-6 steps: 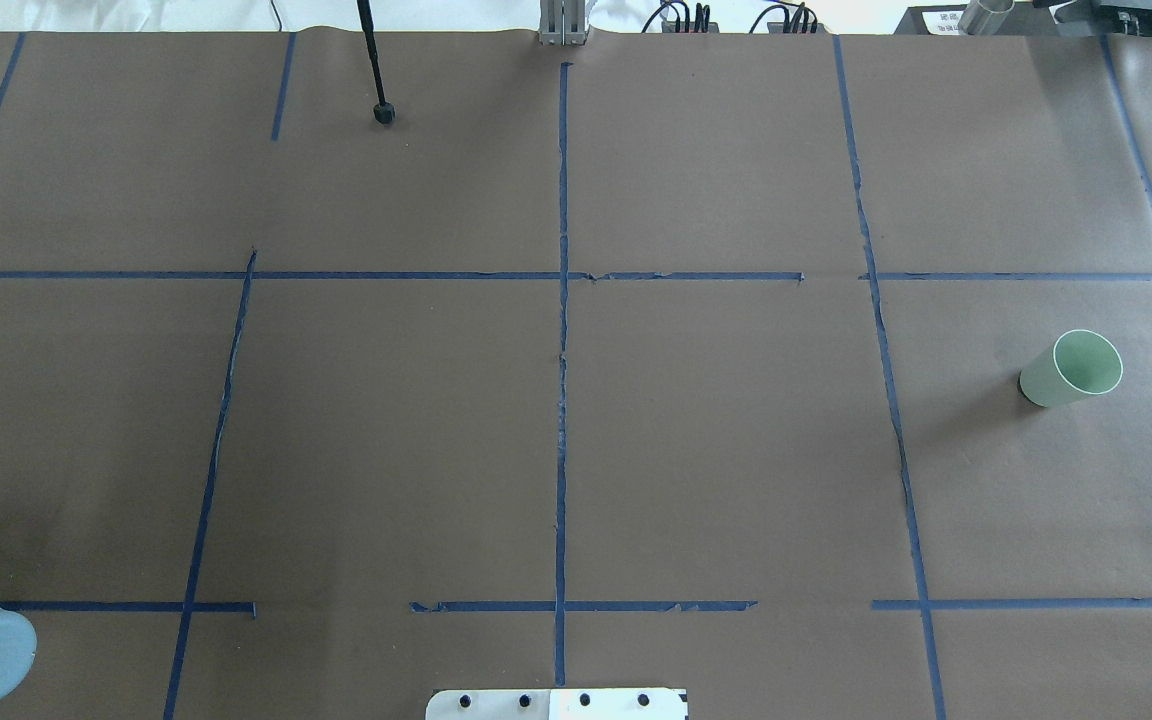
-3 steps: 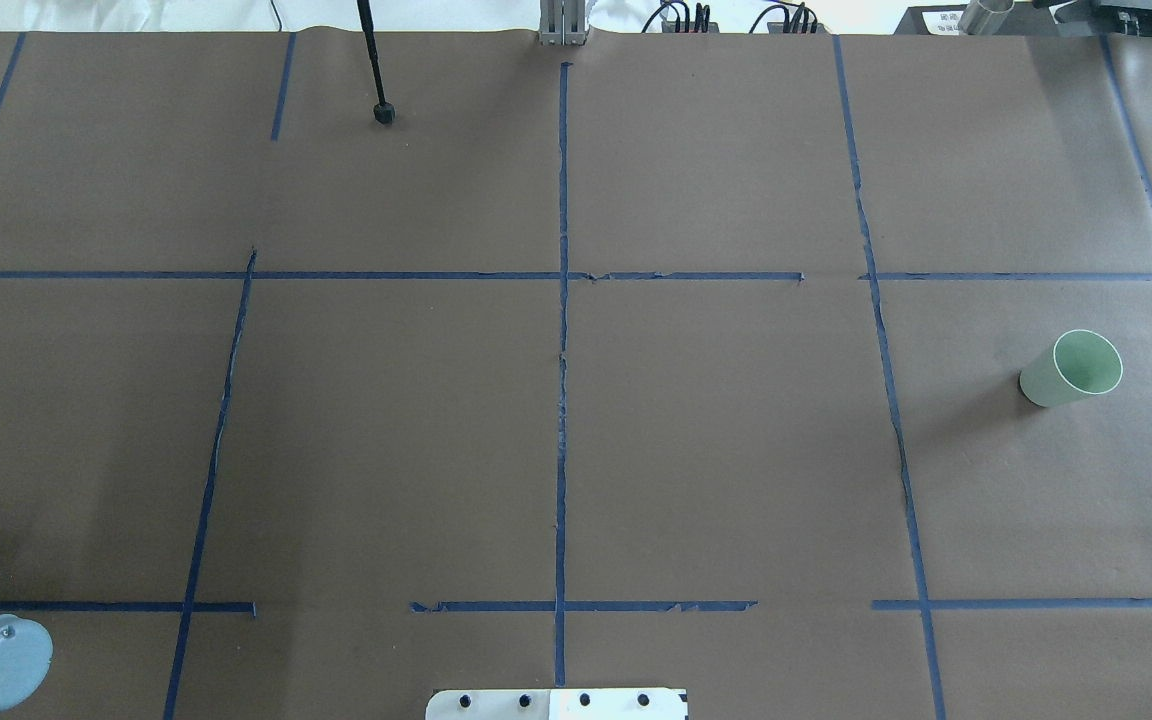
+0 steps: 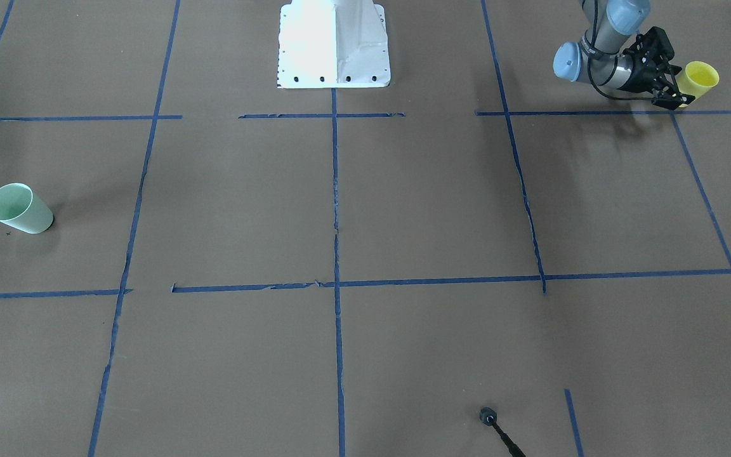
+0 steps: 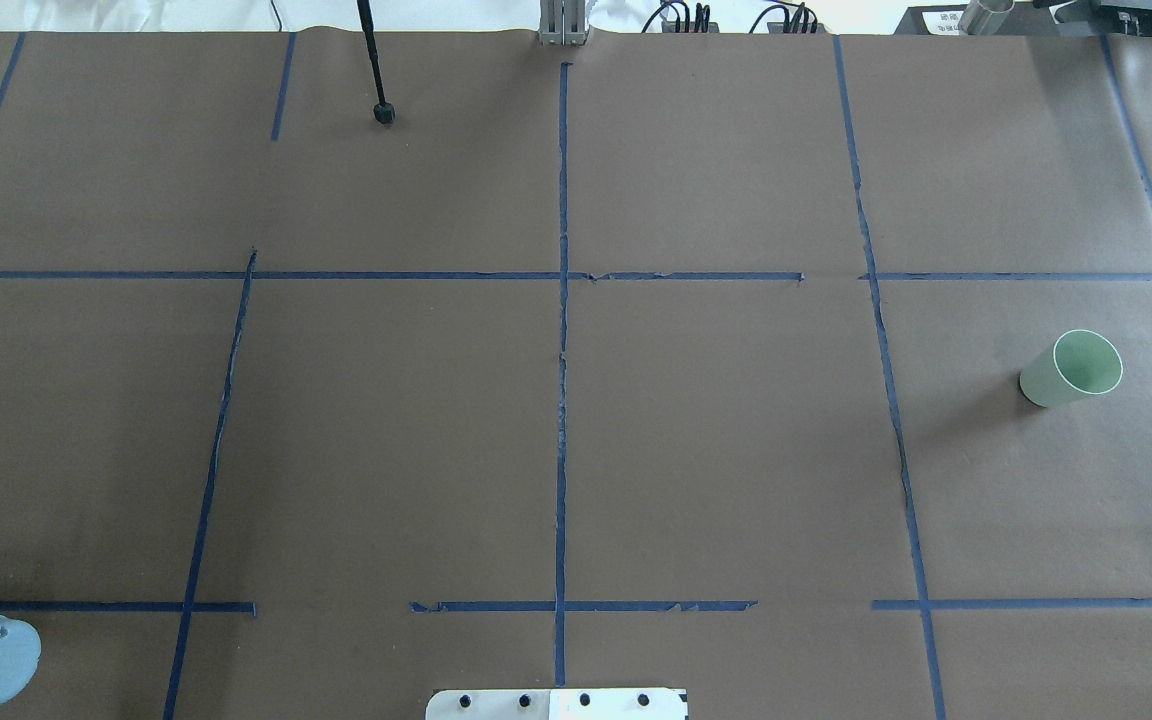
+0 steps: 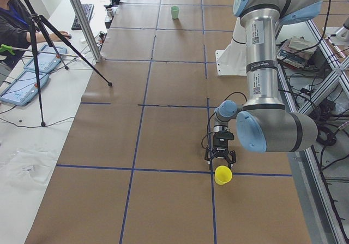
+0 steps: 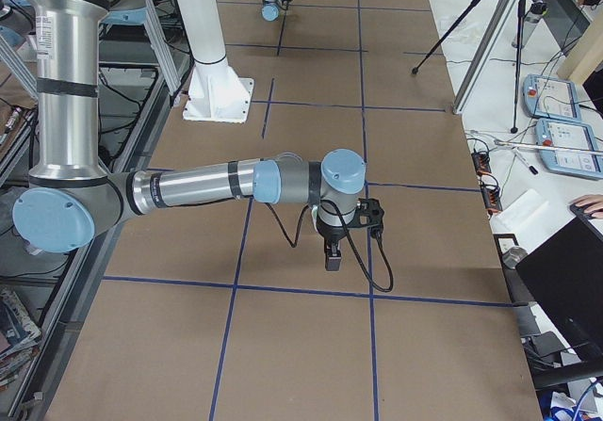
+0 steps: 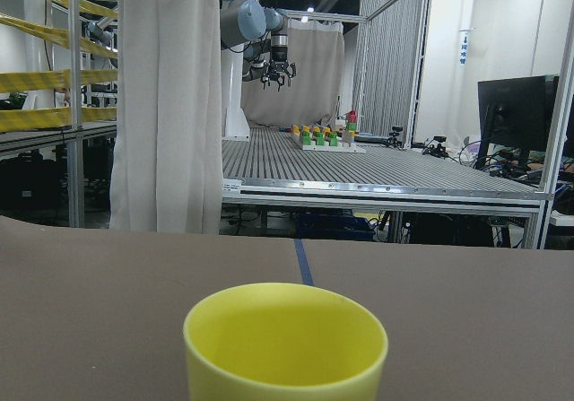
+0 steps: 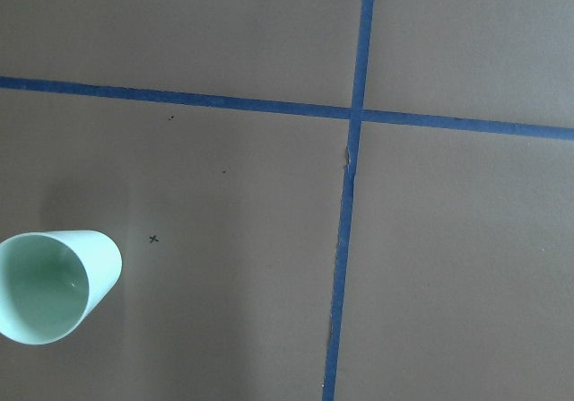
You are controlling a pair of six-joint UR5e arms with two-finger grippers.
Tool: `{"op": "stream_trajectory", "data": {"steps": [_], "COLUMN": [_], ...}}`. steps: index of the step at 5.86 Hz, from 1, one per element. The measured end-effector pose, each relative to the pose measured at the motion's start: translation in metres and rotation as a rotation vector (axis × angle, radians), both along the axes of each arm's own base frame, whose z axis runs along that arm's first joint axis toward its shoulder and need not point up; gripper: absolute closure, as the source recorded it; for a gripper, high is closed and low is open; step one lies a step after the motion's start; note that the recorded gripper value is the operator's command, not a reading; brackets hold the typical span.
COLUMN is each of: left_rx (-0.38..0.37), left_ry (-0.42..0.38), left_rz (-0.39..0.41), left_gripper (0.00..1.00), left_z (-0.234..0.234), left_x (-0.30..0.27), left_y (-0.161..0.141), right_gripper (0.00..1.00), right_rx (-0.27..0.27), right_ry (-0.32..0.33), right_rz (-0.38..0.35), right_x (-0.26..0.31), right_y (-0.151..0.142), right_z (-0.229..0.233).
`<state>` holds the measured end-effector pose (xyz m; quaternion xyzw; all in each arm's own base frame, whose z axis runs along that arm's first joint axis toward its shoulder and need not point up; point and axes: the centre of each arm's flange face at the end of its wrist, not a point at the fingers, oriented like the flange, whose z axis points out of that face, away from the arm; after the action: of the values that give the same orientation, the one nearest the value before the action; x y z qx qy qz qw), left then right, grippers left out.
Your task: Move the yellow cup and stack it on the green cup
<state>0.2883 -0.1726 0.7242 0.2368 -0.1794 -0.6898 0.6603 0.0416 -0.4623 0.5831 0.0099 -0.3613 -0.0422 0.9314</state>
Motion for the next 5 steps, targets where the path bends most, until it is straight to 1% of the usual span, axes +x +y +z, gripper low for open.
{"op": "stream_trajectory", "data": {"steps": [4,5], "left_rx": [0.001,0.001], "left_ry": [-0.024,-0.035], "left_rz": [0.002,0.003], "left_gripper": [0.01,0.09], "left_z": [0.035,0.042], "left_x": [-0.01,-0.013], "left_y": [0.0,0.001], "right_gripper": [0.0,0.0], "right_rx": [0.016,0.017], "right_ry": [-0.002,-0.002], "right_rz": [-0.004,-0.003], "right_x": [-0.002,-0.002], "right_y": [-0.004,-0.004], "right_z": [-0.008,-0.008]}}
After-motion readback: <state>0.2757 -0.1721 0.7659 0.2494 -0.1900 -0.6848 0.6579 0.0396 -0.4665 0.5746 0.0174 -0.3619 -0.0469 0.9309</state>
